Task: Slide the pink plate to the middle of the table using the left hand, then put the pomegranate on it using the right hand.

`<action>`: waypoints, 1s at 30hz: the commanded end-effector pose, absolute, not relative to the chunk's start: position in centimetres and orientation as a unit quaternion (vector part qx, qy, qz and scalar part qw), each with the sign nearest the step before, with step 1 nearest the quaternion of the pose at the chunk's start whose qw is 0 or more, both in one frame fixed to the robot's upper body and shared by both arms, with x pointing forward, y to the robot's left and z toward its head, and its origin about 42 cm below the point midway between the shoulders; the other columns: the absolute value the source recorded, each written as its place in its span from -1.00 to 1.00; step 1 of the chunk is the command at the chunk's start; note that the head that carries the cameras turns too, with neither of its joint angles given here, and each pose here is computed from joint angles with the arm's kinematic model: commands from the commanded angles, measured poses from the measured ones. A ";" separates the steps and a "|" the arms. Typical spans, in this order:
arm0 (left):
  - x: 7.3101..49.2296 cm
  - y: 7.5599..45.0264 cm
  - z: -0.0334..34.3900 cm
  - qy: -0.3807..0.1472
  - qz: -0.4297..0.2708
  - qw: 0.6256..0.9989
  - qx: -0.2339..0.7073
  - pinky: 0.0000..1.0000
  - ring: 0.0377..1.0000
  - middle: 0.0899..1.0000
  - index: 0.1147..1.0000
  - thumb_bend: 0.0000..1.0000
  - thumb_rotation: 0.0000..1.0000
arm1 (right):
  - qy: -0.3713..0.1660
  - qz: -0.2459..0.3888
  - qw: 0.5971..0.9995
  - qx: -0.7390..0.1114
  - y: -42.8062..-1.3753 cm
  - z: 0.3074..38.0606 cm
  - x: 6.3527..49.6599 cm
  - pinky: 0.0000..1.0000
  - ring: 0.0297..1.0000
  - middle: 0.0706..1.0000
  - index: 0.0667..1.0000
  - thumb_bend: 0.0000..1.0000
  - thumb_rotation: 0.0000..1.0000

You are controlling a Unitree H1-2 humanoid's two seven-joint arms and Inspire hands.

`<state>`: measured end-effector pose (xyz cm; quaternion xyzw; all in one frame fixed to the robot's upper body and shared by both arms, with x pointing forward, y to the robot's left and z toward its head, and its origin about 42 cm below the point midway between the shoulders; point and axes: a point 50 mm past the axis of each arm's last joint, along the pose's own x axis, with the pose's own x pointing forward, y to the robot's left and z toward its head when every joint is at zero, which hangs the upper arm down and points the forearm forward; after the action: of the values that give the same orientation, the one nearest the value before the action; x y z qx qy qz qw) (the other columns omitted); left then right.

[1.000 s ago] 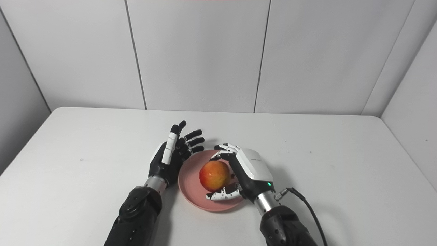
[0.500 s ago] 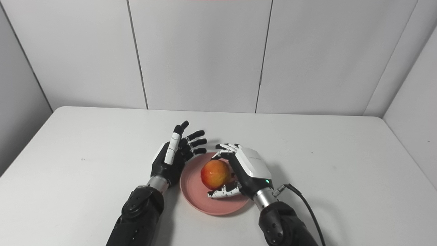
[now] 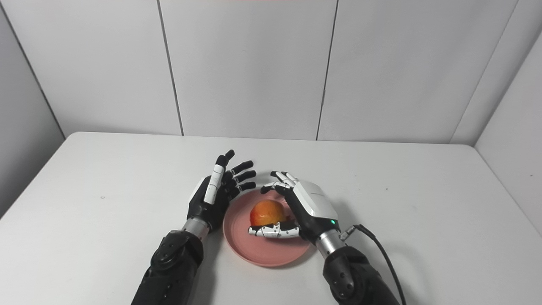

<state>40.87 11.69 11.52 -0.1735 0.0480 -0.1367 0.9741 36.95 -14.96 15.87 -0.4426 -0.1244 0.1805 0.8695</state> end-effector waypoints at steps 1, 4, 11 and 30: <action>40.4 11.4 10.5 0.084 -0.132 0.972 -0.176 0.41 0.49 0.54 1.00 0.88 0.56 | -0.187 0.176 0.861 -0.439 -14.5 18.9 37.9 0.92 0.96 0.89 0.40 1.00 0.15; 40.4 11.5 10.5 0.082 -0.133 0.972 -0.174 0.40 0.49 0.54 1.00 0.85 0.57 | -0.184 0.177 0.860 -0.442 -14.5 18.9 37.9 0.98 0.99 0.92 0.43 1.00 0.19; 40.4 11.5 10.6 0.081 -0.130 0.973 -0.174 0.36 0.47 0.51 1.00 0.85 0.56 | -0.189 0.180 0.863 -0.432 -14.6 19.2 37.8 1.00 1.00 0.99 0.49 1.00 0.23; 39.6 11.8 11.8 -0.089 -0.074 0.989 -0.088 1.00 1.00 0.99 1.00 0.89 0.62 | -0.240 0.081 0.943 -0.216 -17.8 21.3 39.2 0.95 0.98 0.99 0.94 0.99 0.93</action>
<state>39.68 11.65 11.43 -0.1007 -0.0574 -0.0837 0.9897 38.58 -17.79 19.14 -0.2425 -0.1904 0.0945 0.9466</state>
